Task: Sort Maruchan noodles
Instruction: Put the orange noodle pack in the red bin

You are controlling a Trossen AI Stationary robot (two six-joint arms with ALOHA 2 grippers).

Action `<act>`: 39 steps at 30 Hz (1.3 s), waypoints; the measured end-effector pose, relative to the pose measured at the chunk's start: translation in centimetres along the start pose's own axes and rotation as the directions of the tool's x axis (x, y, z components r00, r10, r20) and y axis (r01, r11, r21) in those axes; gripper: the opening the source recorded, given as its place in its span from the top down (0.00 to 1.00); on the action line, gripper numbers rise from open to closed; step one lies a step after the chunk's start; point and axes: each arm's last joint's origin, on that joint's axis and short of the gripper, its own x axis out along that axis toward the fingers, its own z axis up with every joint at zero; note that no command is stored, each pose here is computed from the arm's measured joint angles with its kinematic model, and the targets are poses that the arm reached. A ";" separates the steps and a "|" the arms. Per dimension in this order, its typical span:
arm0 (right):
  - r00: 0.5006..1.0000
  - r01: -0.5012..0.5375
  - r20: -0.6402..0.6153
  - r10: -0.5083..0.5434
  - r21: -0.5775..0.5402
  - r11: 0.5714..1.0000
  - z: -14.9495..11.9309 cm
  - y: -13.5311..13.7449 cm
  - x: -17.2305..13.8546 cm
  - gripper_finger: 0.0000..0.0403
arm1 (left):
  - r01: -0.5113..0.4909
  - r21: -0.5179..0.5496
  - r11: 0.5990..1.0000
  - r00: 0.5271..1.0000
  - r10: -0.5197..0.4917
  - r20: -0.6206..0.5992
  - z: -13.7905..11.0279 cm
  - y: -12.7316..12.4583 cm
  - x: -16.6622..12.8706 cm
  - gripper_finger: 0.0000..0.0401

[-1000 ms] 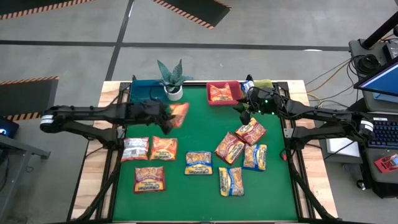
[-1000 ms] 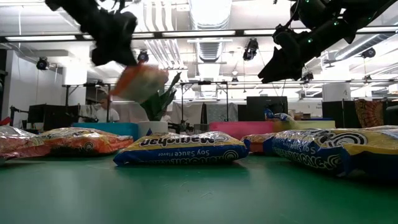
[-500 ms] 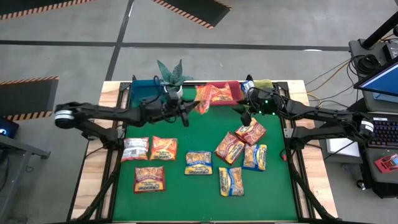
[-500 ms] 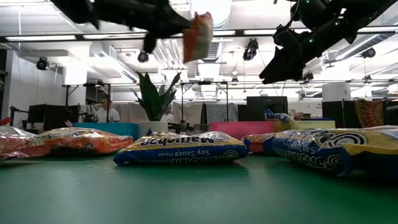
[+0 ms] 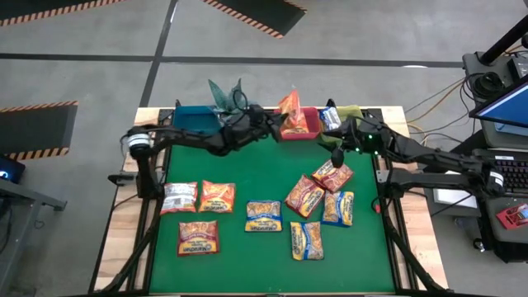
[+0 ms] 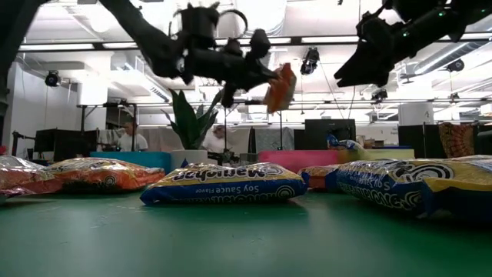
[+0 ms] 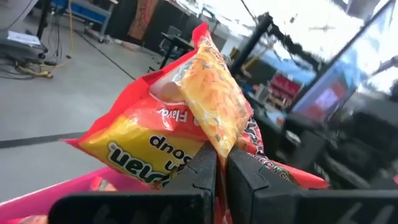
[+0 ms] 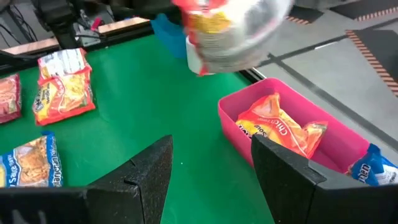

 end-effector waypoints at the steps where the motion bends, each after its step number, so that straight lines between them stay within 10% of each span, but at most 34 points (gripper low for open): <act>1: 1.000 0.000 0.003 0.000 0.000 1.000 -0.1 0.0 -0.1 0.49 | 0.004 -0.020 1.000 1.000 -0.004 0.017 -0.2 0.2 0.5 1.00; 39: 0.997 0.001 0.074 -0.005 0.058 0.998 0.1 -0.3 4.4 0.49 | -0.248 -0.325 0.913 0.969 0.231 -0.091 -5.2 5.3 3.1 0.97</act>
